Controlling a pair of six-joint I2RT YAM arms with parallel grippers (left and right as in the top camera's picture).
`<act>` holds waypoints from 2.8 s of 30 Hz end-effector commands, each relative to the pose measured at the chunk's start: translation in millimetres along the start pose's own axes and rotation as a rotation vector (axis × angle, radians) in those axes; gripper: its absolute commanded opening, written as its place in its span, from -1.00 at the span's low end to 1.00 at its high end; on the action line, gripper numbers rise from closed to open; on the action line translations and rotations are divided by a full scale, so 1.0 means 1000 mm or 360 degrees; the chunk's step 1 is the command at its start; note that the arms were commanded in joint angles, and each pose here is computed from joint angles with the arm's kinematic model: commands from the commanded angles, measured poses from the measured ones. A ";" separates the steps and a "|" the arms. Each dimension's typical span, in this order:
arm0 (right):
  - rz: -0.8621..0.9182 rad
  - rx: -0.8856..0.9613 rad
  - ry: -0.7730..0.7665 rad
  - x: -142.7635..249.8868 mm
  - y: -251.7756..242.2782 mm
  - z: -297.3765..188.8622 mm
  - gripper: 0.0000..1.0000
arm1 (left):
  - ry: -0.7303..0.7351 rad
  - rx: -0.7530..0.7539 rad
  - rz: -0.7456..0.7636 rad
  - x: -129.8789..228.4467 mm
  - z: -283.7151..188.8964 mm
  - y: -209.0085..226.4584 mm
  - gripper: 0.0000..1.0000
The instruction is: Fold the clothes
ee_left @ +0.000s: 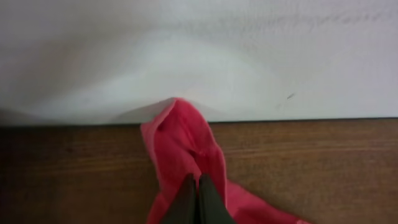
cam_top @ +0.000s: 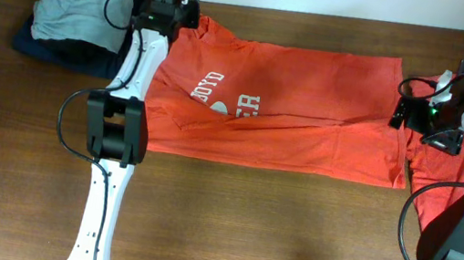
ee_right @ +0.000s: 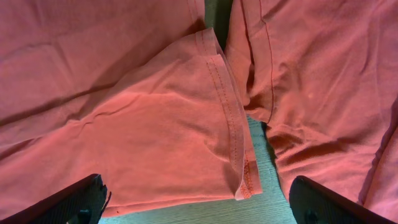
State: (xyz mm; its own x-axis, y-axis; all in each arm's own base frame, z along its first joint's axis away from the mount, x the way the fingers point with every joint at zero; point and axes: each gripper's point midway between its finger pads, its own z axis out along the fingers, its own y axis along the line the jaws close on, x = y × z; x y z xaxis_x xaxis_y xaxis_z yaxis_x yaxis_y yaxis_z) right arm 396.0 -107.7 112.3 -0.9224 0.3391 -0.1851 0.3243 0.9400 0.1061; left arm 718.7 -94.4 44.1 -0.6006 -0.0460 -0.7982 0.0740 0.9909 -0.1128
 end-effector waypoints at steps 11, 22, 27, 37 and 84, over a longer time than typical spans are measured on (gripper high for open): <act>-0.0003 -0.0014 -0.0001 0.001 0.001 -0.001 0.97 | 0.0112 0.0008 -0.0002 -0.037 -0.059 -0.008 -0.98; -0.0021 -0.0011 -0.0183 -0.027 0.002 -0.003 0.97 | 0.0330 -0.0018 -0.0010 -0.006 -0.067 -0.005 -0.98; -0.0093 -0.0005 -0.0094 -0.014 0.001 -0.002 0.97 | 0.0470 -0.0036 -0.0015 0.013 -0.076 -0.002 -0.98; -0.0094 -0.0004 -0.0077 -0.011 0.001 -0.001 0.97 | 0.0696 -0.0140 -0.0006 0.043 -0.093 0.009 -0.72; -0.0096 -0.0004 -0.0099 -0.008 -0.002 0.021 0.97 | 0.0214 -0.0251 -0.0364 0.012 -0.041 -0.030 -0.06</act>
State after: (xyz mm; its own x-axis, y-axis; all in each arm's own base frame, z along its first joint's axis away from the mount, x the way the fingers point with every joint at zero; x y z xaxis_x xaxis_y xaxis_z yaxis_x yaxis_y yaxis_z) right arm 408.6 -111.8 93.5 -0.9239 0.2882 -0.2515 0.2728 0.9574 0.0948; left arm 676.8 -124.0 86.4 -0.6740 -0.2563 -0.6929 -0.1647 0.9664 -0.1973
